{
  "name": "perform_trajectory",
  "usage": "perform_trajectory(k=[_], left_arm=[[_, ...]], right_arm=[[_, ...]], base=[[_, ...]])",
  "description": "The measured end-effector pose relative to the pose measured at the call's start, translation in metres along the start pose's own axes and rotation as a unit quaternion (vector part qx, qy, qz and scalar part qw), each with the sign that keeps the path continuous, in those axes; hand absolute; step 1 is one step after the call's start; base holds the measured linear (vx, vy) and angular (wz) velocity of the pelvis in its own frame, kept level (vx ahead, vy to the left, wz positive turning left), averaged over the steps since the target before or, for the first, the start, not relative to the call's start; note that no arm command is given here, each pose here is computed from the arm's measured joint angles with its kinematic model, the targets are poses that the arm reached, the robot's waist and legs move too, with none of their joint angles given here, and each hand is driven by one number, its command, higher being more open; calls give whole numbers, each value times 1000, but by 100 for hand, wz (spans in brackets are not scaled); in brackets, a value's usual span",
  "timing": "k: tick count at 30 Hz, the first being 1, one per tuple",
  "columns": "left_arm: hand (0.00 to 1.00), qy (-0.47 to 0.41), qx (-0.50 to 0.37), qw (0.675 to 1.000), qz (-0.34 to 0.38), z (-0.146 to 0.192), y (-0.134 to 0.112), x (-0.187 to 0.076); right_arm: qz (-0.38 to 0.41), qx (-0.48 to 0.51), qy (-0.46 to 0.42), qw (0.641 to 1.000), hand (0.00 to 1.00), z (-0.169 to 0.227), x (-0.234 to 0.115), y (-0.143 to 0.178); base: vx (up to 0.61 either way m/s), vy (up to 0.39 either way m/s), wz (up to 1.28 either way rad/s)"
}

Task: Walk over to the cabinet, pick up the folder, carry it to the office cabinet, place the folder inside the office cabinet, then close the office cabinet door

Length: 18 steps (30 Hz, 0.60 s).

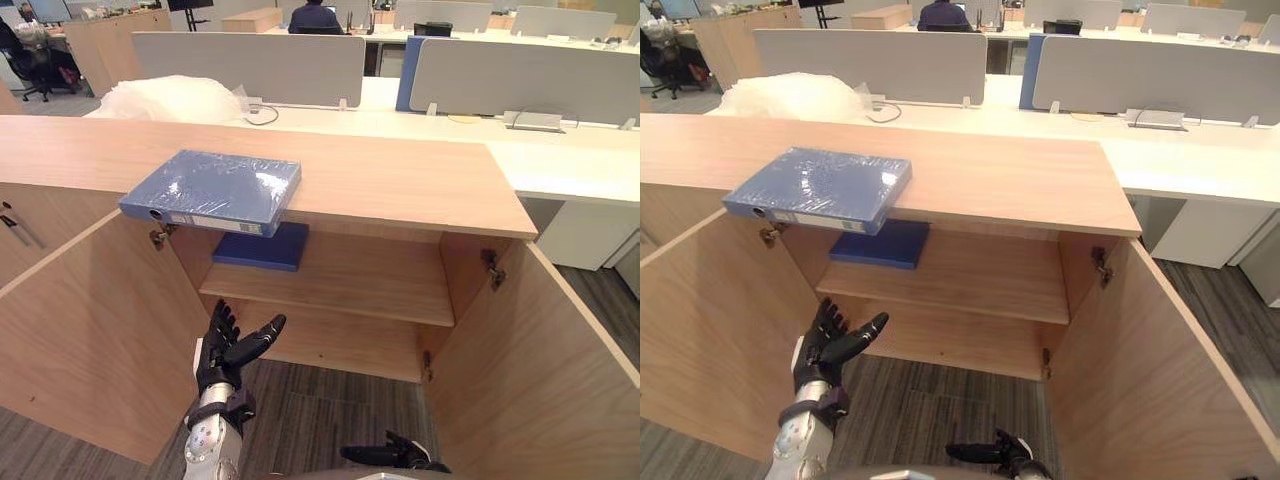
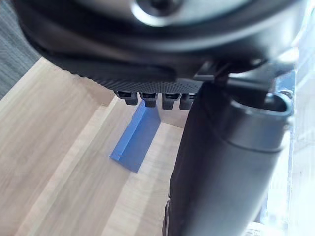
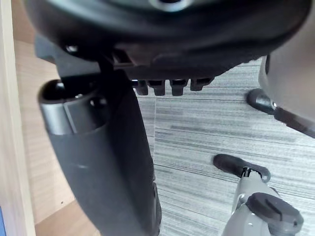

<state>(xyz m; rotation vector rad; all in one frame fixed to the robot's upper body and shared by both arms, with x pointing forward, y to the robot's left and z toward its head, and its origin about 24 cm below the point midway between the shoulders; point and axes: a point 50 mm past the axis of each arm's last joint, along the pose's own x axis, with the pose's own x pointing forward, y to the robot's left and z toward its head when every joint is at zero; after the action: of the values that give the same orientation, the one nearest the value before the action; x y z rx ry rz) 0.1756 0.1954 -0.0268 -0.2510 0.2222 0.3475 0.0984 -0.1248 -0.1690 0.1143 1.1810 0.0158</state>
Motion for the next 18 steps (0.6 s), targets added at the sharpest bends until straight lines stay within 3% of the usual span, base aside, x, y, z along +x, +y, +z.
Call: perform_trajectory(k=[5, 9, 18], left_arm=[[100, -64, 49, 997, 17, 30, 4, 0], [100, -101, 79, 990, 61, 48, 21, -4], [100, -36, 201, 967, 151, 34, 60, -23]], right_arm=[[15, -1, -1, 1000, 100, -3, -1, 6], [17, -2, -1, 1000, 100, -3, -1, 7], [41, -31, 10, 999, 100, -11, -3, 10]], base=[[55, -3, -13], [3, 34, -18], [-76, 43, -8]])
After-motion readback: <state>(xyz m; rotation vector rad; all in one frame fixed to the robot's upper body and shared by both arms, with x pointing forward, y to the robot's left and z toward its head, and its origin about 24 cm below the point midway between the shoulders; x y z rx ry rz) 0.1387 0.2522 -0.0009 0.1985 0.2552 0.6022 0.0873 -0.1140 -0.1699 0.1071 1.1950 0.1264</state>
